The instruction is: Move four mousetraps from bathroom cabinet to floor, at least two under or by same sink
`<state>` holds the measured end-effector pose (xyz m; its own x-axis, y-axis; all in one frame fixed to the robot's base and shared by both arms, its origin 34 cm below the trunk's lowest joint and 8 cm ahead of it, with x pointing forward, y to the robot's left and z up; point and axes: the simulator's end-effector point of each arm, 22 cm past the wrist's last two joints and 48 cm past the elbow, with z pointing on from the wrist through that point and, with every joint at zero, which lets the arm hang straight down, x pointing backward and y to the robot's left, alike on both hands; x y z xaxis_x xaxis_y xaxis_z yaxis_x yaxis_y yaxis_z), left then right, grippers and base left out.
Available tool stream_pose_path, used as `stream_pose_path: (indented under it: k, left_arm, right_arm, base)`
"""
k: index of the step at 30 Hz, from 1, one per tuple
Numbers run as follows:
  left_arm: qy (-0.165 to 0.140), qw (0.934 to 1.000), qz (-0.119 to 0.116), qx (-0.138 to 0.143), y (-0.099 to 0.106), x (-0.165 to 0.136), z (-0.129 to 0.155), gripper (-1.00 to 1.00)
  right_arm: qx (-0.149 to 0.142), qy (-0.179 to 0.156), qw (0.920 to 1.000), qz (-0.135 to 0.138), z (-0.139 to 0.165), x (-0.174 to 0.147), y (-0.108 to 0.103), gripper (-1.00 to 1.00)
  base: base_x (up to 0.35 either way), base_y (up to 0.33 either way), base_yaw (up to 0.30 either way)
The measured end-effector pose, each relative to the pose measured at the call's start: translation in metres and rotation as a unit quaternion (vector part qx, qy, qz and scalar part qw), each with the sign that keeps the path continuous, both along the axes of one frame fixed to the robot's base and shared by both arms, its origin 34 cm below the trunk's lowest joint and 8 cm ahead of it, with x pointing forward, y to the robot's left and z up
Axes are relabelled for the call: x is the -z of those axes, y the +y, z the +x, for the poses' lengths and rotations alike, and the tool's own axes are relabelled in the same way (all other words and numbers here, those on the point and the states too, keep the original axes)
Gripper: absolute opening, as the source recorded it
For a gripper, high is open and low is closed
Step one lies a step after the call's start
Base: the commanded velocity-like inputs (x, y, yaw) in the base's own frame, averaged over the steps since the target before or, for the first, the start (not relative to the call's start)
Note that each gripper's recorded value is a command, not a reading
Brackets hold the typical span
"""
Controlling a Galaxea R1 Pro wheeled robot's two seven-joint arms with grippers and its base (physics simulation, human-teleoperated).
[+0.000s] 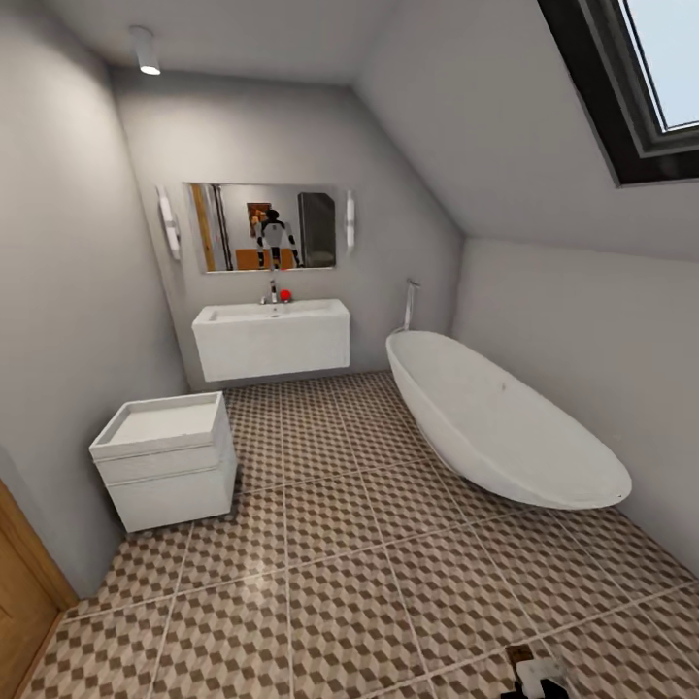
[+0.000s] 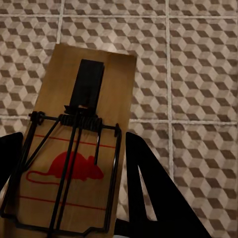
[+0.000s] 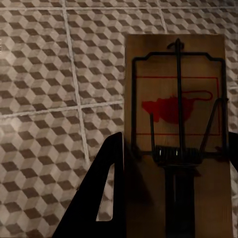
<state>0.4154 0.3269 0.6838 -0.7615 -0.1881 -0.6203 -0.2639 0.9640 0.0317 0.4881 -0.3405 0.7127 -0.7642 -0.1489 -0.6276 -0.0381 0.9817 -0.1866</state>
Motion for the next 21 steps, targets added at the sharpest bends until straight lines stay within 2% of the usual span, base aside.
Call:
stream_pose_path:
  k: [21]
  left_arm:
    - [0.001,1.0000,0.000,0.000,0.0002,0.0002,-0.0003,-1.00]
  right_arm:
    - [0.000,0.000,1.0000,0.000,0.0001,0.0000,0.0000,-1.00]
  base:
    - [0.329,0.000,0.231]
